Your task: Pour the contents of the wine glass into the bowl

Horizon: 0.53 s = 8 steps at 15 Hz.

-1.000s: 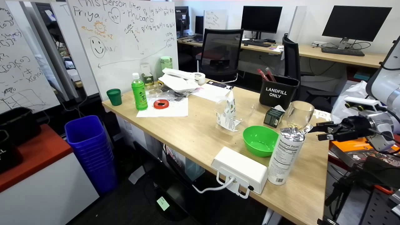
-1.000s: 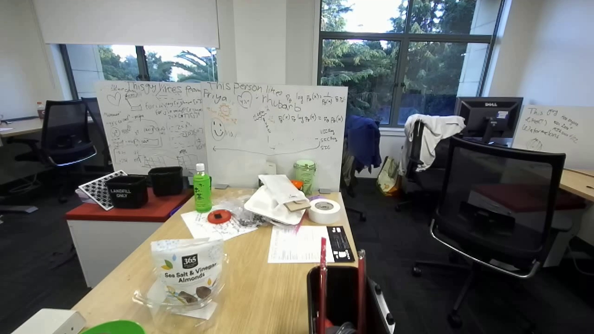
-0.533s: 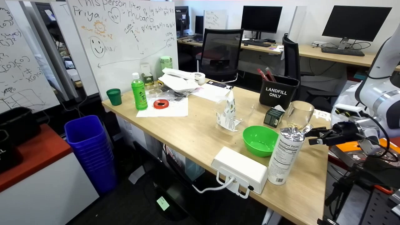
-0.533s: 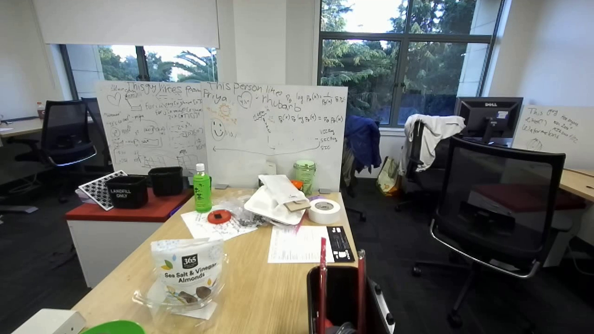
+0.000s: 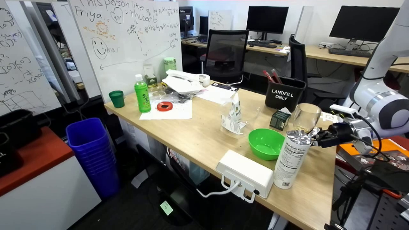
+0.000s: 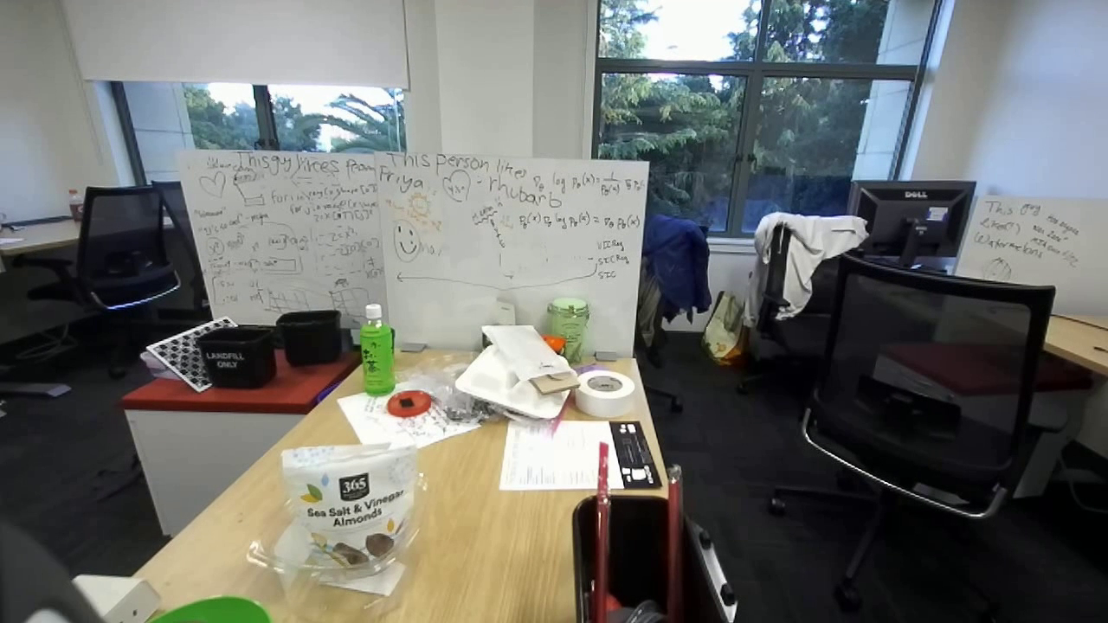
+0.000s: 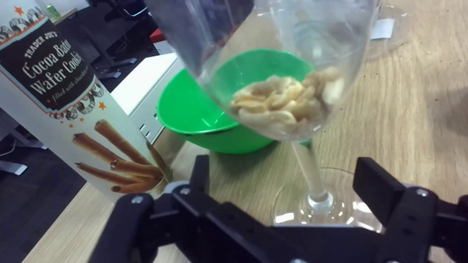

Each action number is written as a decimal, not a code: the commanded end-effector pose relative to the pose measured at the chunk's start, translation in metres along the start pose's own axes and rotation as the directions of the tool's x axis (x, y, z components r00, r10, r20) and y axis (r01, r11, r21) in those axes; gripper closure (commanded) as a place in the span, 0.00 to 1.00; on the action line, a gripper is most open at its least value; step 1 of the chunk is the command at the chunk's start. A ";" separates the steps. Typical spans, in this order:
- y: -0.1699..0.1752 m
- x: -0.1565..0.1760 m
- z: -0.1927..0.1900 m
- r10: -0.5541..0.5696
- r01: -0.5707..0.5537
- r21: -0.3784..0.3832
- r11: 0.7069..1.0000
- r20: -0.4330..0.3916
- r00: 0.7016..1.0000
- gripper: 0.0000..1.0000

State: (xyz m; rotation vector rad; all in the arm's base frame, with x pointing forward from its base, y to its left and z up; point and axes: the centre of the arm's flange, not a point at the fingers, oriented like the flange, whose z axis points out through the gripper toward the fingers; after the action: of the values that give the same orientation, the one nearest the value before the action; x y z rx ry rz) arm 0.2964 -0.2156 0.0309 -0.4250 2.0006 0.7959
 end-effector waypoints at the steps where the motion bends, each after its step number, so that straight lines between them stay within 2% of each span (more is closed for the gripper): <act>1: -0.005 -0.005 0.014 -0.015 0.015 0.007 1.000 -0.024 1.000 0.00; 6: -0.011 -0.010 0.020 -0.040 0.040 0.012 0.999 -0.022 0.999 0.00; 7: -0.012 -0.010 0.020 -0.042 0.042 0.015 0.999 -0.023 0.999 0.03; 8: -0.012 -0.010 0.020 -0.045 0.046 0.019 0.999 -0.022 0.999 0.22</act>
State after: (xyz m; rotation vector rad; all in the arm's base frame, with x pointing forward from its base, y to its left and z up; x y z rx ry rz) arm 0.3165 -0.2112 0.0315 -0.4745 1.9990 0.7827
